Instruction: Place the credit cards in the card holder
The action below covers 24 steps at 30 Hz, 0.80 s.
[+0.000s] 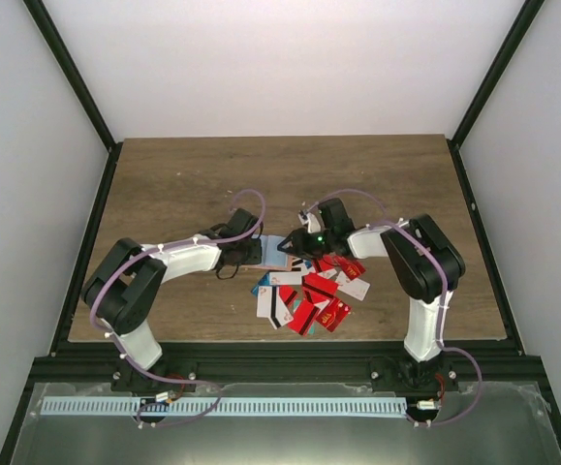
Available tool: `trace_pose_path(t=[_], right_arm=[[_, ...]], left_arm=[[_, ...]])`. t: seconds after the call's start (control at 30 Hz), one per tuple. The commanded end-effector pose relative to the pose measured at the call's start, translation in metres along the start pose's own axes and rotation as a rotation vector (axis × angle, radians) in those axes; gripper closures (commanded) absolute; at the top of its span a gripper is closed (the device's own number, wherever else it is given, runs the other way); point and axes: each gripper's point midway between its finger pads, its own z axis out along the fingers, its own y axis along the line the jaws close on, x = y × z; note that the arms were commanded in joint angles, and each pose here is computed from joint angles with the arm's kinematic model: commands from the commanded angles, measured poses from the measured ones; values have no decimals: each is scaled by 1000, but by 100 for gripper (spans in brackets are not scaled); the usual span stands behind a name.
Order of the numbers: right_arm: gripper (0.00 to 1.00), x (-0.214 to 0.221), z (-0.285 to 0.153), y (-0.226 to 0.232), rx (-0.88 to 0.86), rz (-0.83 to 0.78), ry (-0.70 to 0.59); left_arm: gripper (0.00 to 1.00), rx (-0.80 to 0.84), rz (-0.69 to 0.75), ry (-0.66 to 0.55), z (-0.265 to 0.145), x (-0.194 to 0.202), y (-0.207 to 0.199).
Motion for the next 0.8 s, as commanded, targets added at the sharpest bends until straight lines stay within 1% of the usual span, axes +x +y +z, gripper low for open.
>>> trace_pose_path(t=[0.0,0.43,0.77], right_arm=[[61,-9,5,13,-52,-29,2],[61,-7,19,33,-110,-61,43],[61,-9,33,54,-143,-90,70]], left_arm=[[68,19,6,1,3,2,-1],[68,39,1,9,5,5,-4],[69,45,-27,-66,-26,-10,-2]])
